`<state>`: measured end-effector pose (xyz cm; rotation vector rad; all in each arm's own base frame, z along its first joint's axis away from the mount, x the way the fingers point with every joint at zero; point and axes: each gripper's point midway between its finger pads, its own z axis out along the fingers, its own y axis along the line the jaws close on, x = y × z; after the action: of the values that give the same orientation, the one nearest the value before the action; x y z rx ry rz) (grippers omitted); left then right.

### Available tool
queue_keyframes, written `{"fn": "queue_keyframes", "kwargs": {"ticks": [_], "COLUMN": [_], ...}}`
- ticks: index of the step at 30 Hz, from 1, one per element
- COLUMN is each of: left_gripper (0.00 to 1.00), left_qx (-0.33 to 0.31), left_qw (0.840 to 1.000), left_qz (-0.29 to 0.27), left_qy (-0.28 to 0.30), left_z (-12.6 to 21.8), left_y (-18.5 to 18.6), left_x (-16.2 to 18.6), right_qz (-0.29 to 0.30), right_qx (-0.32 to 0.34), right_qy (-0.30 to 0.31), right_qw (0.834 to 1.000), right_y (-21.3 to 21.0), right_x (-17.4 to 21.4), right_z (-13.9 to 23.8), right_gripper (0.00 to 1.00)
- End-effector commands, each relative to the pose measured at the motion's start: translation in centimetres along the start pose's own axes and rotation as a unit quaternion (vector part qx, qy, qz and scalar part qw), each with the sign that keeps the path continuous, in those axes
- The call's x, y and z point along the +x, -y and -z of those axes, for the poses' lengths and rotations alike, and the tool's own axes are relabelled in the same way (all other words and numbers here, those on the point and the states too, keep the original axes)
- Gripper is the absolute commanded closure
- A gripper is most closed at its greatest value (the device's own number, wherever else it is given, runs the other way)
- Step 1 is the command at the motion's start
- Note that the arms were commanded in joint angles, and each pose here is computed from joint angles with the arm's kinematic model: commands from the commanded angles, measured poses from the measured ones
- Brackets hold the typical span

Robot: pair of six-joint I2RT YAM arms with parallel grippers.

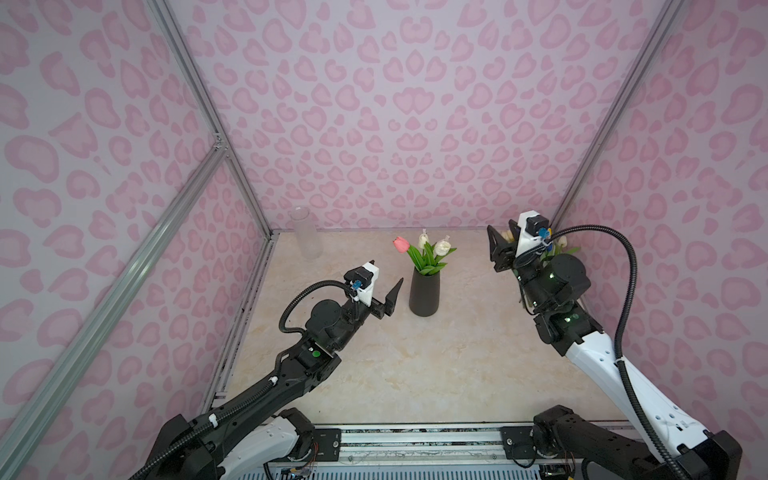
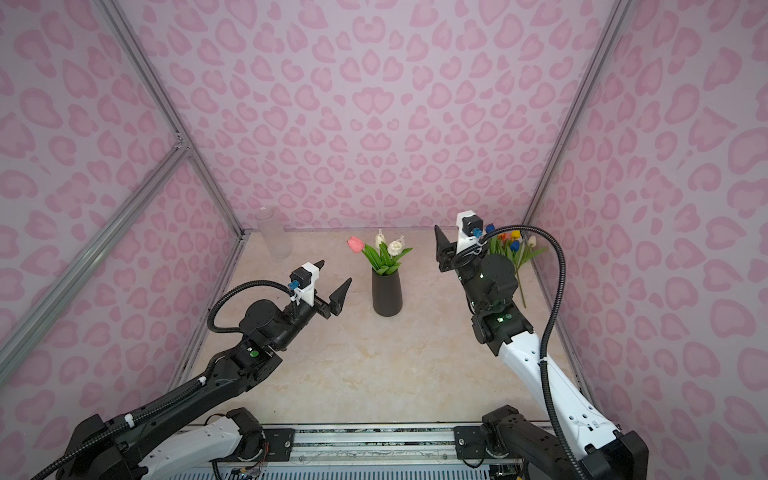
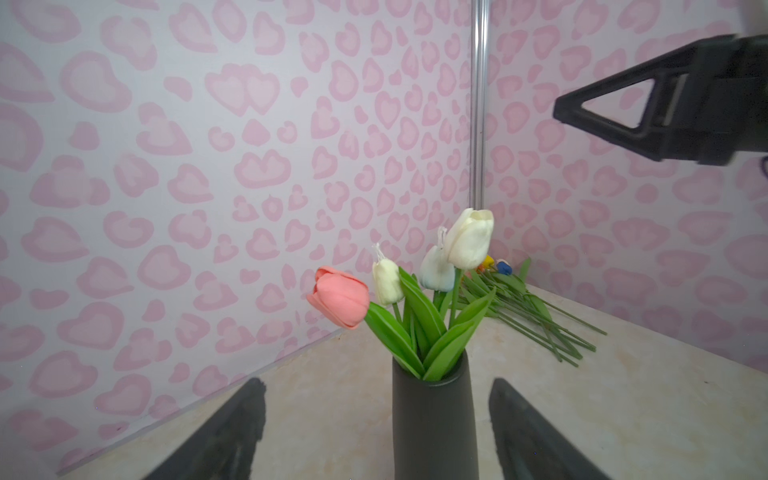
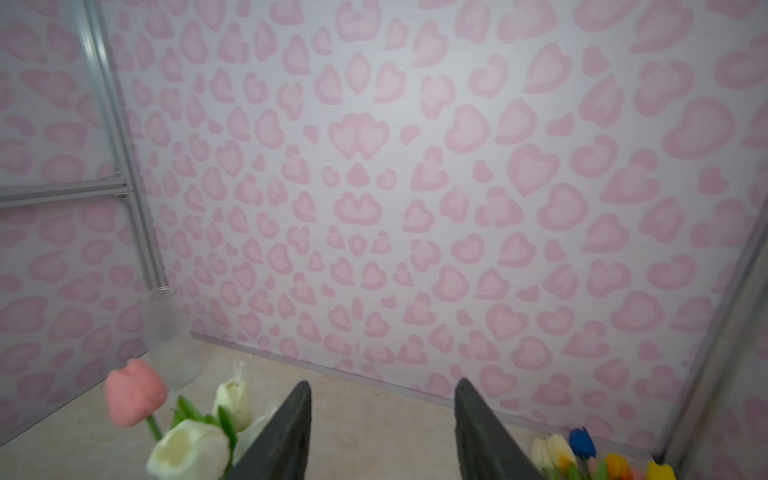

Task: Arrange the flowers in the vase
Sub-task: 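Open the right gripper and withdraw it toward the tulip pile, then lower the right gripper onto the pile and close on a cream tulip stem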

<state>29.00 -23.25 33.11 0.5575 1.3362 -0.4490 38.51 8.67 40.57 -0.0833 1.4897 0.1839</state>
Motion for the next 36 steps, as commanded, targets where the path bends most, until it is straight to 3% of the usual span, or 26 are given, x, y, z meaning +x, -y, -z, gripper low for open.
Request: {"fn": "queue_keyframes", "kwargs": {"ticks": [1,7,10,13,19,28,36], "left_gripper": [0.14,0.14,0.14,0.14,0.14,0.14,0.14], "left_qx": [0.064,0.128,0.123,0.112,0.083,0.078,0.077], "left_qw": [0.998,0.992,0.992,0.993,0.996,0.995,0.995], "left_qz": [-0.016,-0.023,-0.015,-0.015,-0.012,-0.01,-0.013], "left_qy": [0.015,-0.003,-0.012,-0.019,-0.041,-0.054,-0.058], "left_z": [0.0,-1.0,-1.4,-1.4,-0.9,-1.5,-1.4], "left_y": [2.2,4.3,4.2,3.9,3.0,2.9,2.9], "left_x": [-1.2,-0.4,0.2,0.9,2.6,3.7,3.8], "right_qz": [-0.066,-0.032,-0.049,-0.065,-0.037,-0.032,-0.049], "right_qx": [0.112,0.218,0.186,0.186,0.187,0.189,0.191], "right_qy": [-0.159,-0.356,-0.418,-0.49,-0.57,-0.609,-0.617], "right_qw": [0.979,0.908,0.888,0.849,0.799,0.769,0.761], "right_y": [6.7,13.8,14.1,15.5,17.1,17.9,18.7], "right_x": [7.0,17.1,21.6,25.5,31.2,35.4,37.4], "right_z": [-0.8,-1.4,-2.5,-3.1,-4.0,-4.3,-4.4], "right_gripper": [0.46,0.52,0.54,0.62,0.72,0.68,0.7]}}
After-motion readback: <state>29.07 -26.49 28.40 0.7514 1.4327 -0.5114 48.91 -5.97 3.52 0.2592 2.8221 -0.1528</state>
